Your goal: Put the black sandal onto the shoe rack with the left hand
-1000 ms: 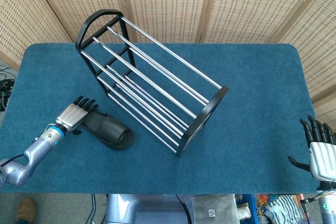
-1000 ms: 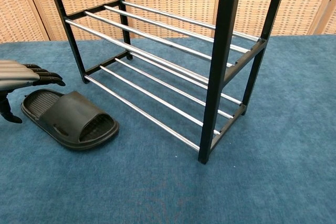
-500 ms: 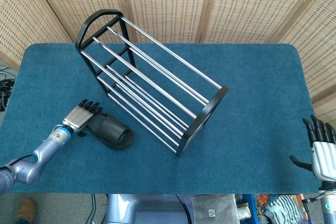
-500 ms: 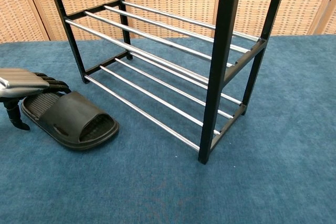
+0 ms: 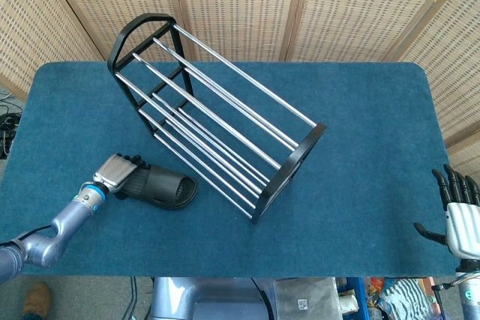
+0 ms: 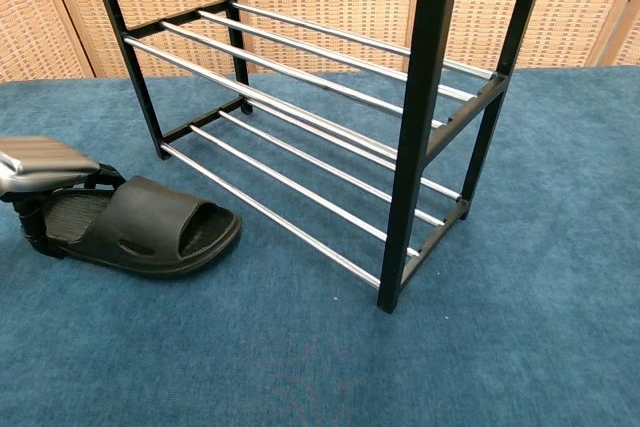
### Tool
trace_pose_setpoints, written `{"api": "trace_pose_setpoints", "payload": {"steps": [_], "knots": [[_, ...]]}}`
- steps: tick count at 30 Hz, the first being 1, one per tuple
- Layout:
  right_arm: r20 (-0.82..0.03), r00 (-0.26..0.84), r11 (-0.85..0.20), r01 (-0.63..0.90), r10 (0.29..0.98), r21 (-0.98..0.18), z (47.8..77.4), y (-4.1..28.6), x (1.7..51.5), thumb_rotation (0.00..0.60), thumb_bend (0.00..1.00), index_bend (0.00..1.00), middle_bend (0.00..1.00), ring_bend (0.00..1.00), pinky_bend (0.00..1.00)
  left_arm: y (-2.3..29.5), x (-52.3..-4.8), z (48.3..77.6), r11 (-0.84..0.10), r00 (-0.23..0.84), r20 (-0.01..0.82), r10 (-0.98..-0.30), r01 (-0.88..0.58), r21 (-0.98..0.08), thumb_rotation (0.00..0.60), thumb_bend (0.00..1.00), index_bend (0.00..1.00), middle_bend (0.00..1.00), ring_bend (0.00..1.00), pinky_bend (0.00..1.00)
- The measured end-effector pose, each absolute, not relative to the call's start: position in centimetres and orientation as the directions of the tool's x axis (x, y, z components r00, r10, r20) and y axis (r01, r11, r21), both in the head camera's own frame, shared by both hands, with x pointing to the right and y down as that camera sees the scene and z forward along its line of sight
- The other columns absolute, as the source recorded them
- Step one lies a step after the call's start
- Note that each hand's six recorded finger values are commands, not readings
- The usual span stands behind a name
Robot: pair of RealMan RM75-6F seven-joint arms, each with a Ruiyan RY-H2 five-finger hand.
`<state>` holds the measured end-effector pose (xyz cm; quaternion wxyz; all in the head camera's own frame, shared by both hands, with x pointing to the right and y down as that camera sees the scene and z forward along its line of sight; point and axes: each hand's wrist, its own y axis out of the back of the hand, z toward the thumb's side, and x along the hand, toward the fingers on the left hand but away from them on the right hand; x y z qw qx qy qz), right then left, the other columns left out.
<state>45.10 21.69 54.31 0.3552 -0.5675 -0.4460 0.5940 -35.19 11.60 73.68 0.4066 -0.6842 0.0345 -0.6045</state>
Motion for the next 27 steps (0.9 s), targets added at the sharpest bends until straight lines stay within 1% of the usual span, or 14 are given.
{"api": "trace_pose_setpoints", "payload": {"steps": [3,9,13,18,20,24,27], "knots": [[-0.357,-0.102,-0.349,0.087,0.929,-0.933,54.3,21.7,45.1,0.6,0.0,0.0,0.0,0.0,0.0,11.7,-35.7,73.2,-0.671,0.265,0.792,-0.55,0.424,-0.608,0.6,0.28,0.51,0.42,0.36,0.39],[-0.36,-0.093,-0.352,0.091,0.928,-0.932,54.2,21.8,44.9,0.6,0.0,0.0,0.0,0.0,0.0,11.8,-37.4,71.0,-0.666,0.266,0.764,-0.588,0.377,-0.643,0.6,0.28,0.51,0.42,0.36,0.39],[-0.363,-0.086,-0.355,0.091,0.928,-0.93,54.2,21.9,44.7,0.6,0.0,0.0,0.0,0.0,0.0,12.2,-39.3,69.1,-0.66,0.263,0.741,-0.618,0.339,-0.671,0.6,0.29,0.51,0.42,0.36,0.4],[-0.36,-0.08,-0.353,0.094,0.93,-0.931,54.1,22.0,44.5,0.6,0.0,0.0,0.0,0.0,0.0,12.5,-42.0,66.3,-0.645,0.251,0.711,-0.657,0.302,-0.702,0.6,0.32,0.53,0.44,0.38,0.41],[-0.36,-0.078,-0.353,0.097,0.93,-0.931,54.0,22.0,44.5,0.6,0.0,0.0,0.0,0.0,0.0,12.5,-42.9,64.9,-0.63,0.245,0.694,-0.677,0.296,-0.718,0.6,0.36,0.55,0.45,0.39,0.43],[-0.36,-0.073,-0.352,0.1,0.93,-0.93,53.9,22.1,44.4,0.6,0.0,0.0,0.0,0.0,0.0,12.5,-44.1,62.2,-0.617,0.227,0.673,-0.704,0.274,-0.738,0.6,0.46,0.6,0.49,0.43,0.47],[-0.36,-0.071,-0.352,0.103,0.93,-0.93,53.9,22.1,44.3,0.6,0.0,0.0,0.0,0.0,0.0,12.3,-44.1,60.0,-0.596,0.215,0.641,-0.737,0.239,-0.766,0.6,0.48,0.6,0.5,0.45,0.47]]}}
